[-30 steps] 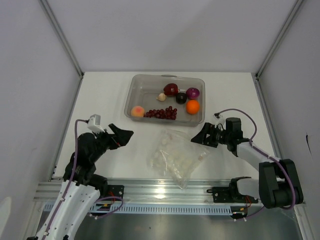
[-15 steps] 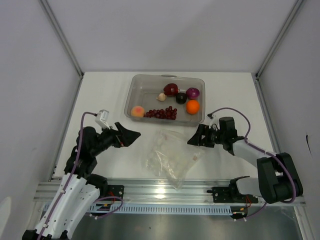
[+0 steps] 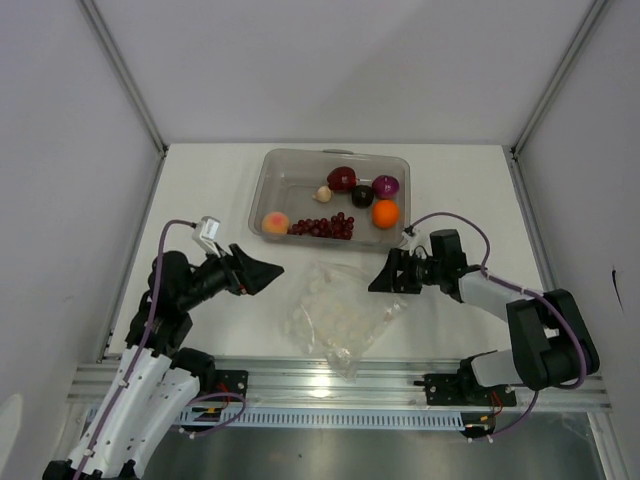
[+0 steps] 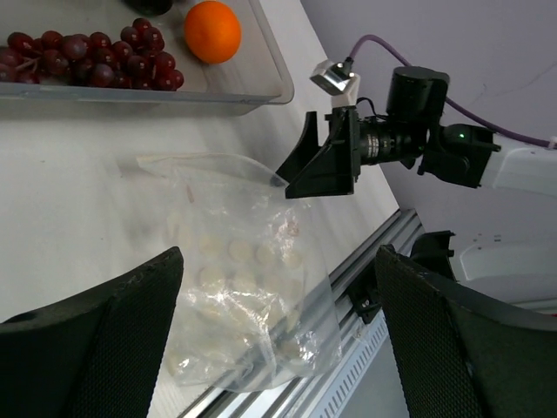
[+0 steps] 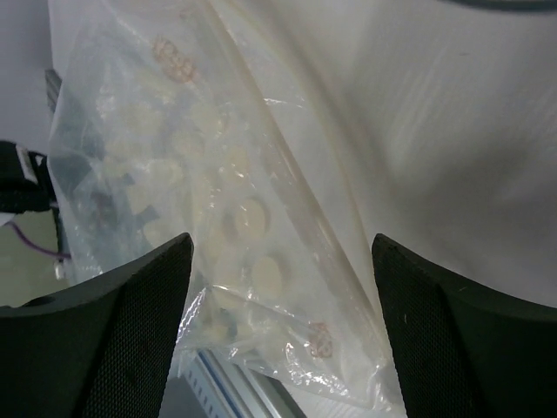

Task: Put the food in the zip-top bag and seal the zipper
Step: Pick up the zipper food storage bag at the center of the board.

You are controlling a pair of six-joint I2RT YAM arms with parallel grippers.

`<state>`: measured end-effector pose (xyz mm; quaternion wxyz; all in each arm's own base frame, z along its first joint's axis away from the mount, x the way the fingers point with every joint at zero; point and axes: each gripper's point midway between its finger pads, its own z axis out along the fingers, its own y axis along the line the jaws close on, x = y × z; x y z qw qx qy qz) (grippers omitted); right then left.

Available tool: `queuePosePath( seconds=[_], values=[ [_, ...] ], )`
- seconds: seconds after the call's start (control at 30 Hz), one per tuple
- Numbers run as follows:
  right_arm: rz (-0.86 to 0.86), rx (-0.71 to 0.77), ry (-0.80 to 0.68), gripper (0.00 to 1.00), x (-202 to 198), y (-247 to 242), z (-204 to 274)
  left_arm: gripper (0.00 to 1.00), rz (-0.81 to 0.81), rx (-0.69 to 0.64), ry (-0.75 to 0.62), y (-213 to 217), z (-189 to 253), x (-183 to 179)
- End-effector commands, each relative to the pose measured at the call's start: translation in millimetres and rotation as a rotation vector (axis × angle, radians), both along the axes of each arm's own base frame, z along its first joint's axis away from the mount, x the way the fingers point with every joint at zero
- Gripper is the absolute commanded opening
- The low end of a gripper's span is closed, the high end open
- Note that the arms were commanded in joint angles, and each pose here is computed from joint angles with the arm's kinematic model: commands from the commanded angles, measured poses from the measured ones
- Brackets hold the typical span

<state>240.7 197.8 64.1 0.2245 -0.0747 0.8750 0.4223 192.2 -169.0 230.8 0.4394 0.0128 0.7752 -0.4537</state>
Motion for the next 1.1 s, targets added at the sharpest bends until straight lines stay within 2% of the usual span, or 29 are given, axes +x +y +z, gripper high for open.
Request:
queuePosePath(
  seconds=[0.0, 0.13, 0.2, 0.3, 0.37, 0.5, 0.6, 0.67, 0.7, 0.77, 0.83, 0.93, 1.07],
  values=[
    [0.138, 0.114, -0.035, 0.85, -13, 27, 22, 0.91, -0.075, -0.024, -0.079, -8, 32, -8],
    [0.171, 0.153, -0.039, 0.81, -24, 37, 25, 0.86, -0.111, -0.017, -0.063, -12, 32, -11],
    [0.162, 0.167, -0.06, 0.71, -24, 39, 27, 0.84, -0.127, -0.02, -0.043, -14, 28, -11],
    [0.185, 0.217, -0.05, 0.61, -31, 45, 32, 0.82, -0.156, -0.024, -0.015, -17, 22, -13],
    [0.214, 0.235, -0.032, 0.61, -38, 51, 33, 0.81, -0.178, -0.029, -0.002, -19, 20, -16],
    [0.276, 0.279, -0.037, 0.49, -47, 64, 42, 0.79, -0.196, -0.031, 0.004, -21, 20, -19],
    [0.332, 0.319, -0.026, 0.46, -58, 76, 48, 0.76, -0.217, -0.033, 0.013, -22, 23, -22],
    [0.355, 0.331, -0.019, 0.31, -63, 83, 51, 0.75, -0.223, -0.03, 0.024, -23, 24, -23],
    [0.37, 0.341, -0.01, 0.18, -67, 89, 52, 0.75, -0.229, -0.025, 0.036, -23, 22, -25],
    [0.387, 0.352, -0.009, 0.11, -72, 97, 54, 0.73, -0.229, -0.018, 0.047, -24, 23, -25],
    [0.399, 0.361, -0.009, 0.01, -76, 106, 57, 0.69, -0.215, 0.001, 0.084, -23, 16, -25],
    [0.4, 0.369, -0.021, 0.0, -79, 115, 62, 0.55, -0.14, 0.045, 0.174, -17, 11, -19],
    [0.353, 0.355, -0.128, 0.0, -71, 124, 84, 0.54, -0.107, 0.125, 0.294, -16, 1, -20]
  ],
)
